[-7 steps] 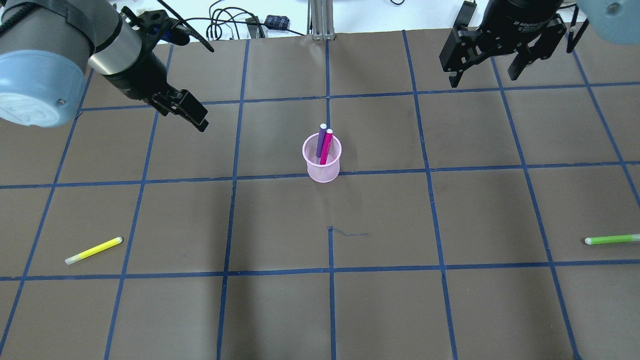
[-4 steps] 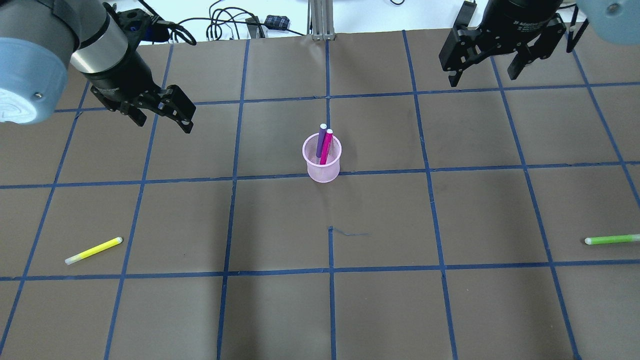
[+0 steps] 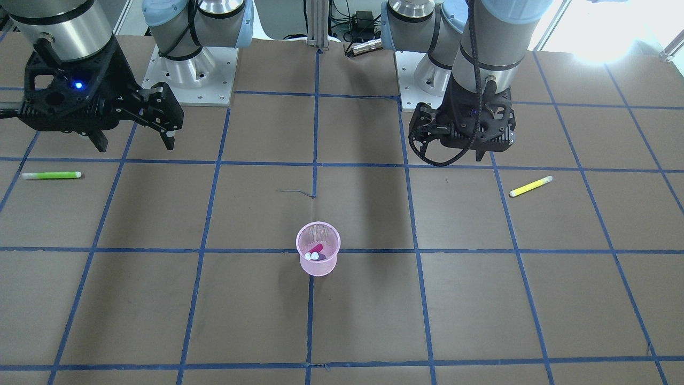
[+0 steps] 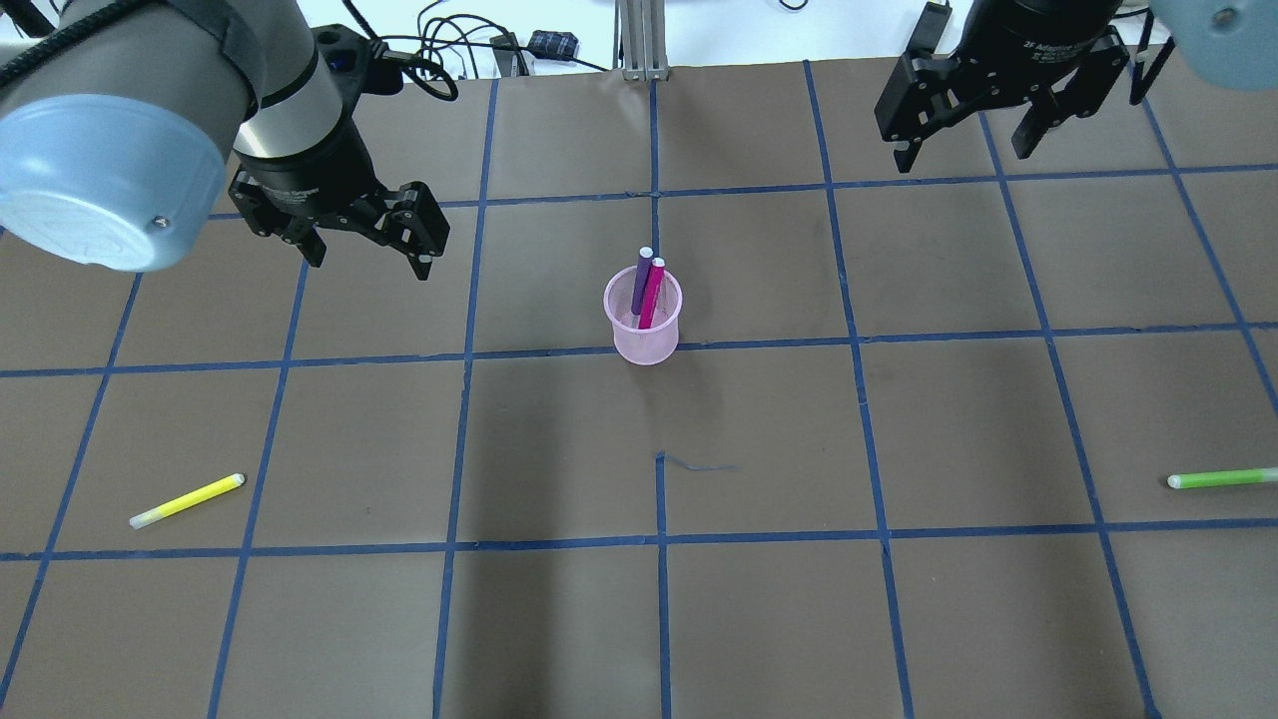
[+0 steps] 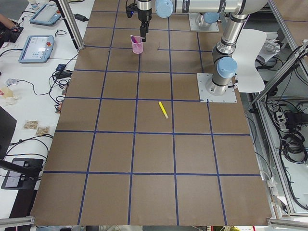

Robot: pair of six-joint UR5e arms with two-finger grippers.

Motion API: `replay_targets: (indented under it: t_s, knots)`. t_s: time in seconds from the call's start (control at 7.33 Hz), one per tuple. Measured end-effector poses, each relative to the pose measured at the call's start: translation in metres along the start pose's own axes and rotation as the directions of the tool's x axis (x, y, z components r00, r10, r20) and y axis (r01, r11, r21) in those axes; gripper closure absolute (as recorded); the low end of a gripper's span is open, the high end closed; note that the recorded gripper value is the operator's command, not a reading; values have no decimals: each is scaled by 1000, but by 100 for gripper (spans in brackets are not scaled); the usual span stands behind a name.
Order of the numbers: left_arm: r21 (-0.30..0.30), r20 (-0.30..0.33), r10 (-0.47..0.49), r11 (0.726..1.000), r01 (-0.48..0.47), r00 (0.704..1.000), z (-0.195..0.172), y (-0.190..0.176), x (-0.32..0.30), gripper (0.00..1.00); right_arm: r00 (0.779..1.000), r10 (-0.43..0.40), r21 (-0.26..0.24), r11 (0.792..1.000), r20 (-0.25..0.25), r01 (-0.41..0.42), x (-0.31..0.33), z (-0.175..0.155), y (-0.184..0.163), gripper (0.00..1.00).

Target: Insert purple and pink pens into pink cup

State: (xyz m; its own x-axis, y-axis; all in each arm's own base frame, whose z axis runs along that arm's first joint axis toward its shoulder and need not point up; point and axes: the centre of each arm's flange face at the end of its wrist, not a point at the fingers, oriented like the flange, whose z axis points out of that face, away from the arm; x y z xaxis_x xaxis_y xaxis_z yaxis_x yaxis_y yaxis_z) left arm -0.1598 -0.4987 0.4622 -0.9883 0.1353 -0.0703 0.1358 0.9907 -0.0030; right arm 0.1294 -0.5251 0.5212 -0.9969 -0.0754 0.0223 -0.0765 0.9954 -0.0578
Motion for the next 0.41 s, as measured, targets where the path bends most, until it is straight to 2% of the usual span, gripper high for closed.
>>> replay_targets:
  t_s: [0.27, 0.41]
  knots:
    - [38, -66, -31, 999, 33, 997, -14, -5, -6, 0, 1000, -1, 0, 1000, 0, 1, 0, 1, -1, 0]
    - [56, -78, -40, 997, 44, 996, -20, -8, -9, 0, 1000, -1, 0, 1000, 0, 1, 0, 1, -1, 0]
